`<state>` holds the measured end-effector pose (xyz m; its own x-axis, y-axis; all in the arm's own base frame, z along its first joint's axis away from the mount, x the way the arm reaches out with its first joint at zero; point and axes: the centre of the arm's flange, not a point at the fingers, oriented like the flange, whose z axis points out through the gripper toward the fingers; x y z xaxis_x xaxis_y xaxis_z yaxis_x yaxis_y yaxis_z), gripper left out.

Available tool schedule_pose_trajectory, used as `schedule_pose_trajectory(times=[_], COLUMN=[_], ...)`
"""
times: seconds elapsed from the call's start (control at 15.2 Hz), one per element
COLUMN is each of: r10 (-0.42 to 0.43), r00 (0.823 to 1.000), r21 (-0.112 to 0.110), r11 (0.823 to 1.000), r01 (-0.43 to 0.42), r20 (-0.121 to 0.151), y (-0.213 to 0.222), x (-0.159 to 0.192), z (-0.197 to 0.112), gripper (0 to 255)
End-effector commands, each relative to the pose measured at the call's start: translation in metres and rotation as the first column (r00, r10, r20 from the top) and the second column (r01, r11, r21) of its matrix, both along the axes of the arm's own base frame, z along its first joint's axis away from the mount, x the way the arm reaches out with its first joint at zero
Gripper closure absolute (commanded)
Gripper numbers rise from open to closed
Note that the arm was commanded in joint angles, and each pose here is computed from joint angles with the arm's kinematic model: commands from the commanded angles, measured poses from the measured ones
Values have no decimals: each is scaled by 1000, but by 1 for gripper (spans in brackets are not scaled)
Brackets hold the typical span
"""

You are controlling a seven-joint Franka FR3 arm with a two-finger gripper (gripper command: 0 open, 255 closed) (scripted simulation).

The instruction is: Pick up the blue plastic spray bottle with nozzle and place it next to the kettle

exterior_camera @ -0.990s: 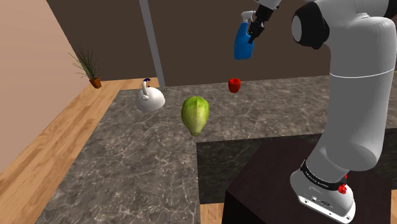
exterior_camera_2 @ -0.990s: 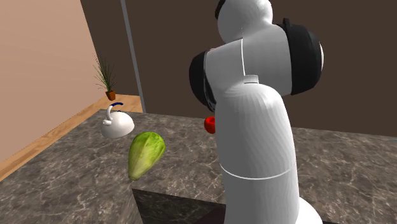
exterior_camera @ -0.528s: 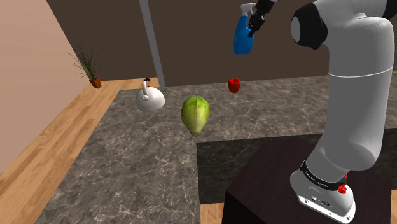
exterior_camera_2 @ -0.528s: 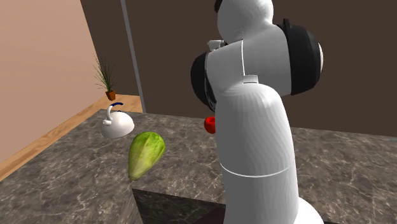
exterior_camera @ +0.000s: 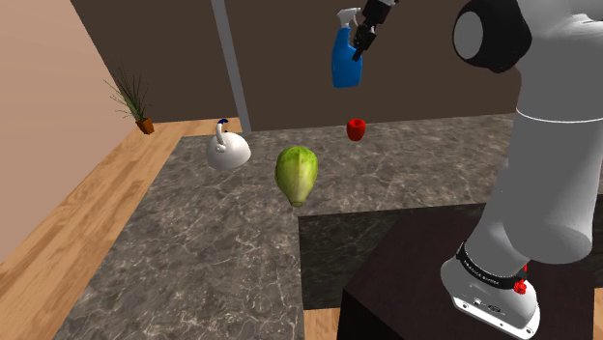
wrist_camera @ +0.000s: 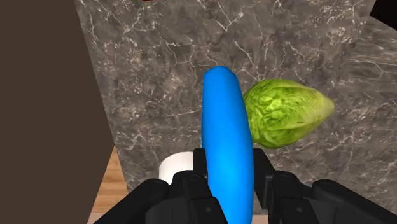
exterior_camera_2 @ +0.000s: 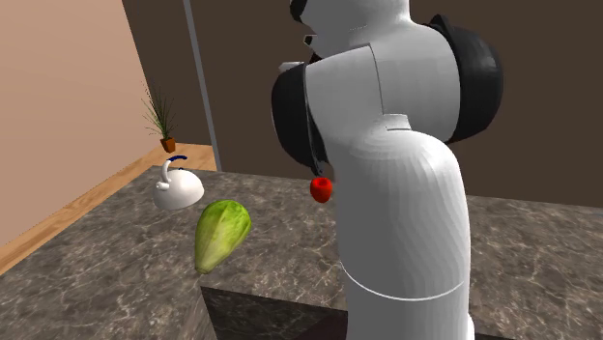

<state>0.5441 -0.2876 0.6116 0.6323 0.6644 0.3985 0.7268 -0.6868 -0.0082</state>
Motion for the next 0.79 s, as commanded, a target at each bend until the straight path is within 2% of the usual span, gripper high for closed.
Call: schedule_pose_trajectory(times=[0.0, 0.73], r10=[-1, -1], r00=[1000, 1000], r21=[0, 0], r11=[1000, 1000], r01=[1, 1], r20=[0, 0], y=[23, 155], x=[12, 72], z=[2, 2], gripper=[255, 255])
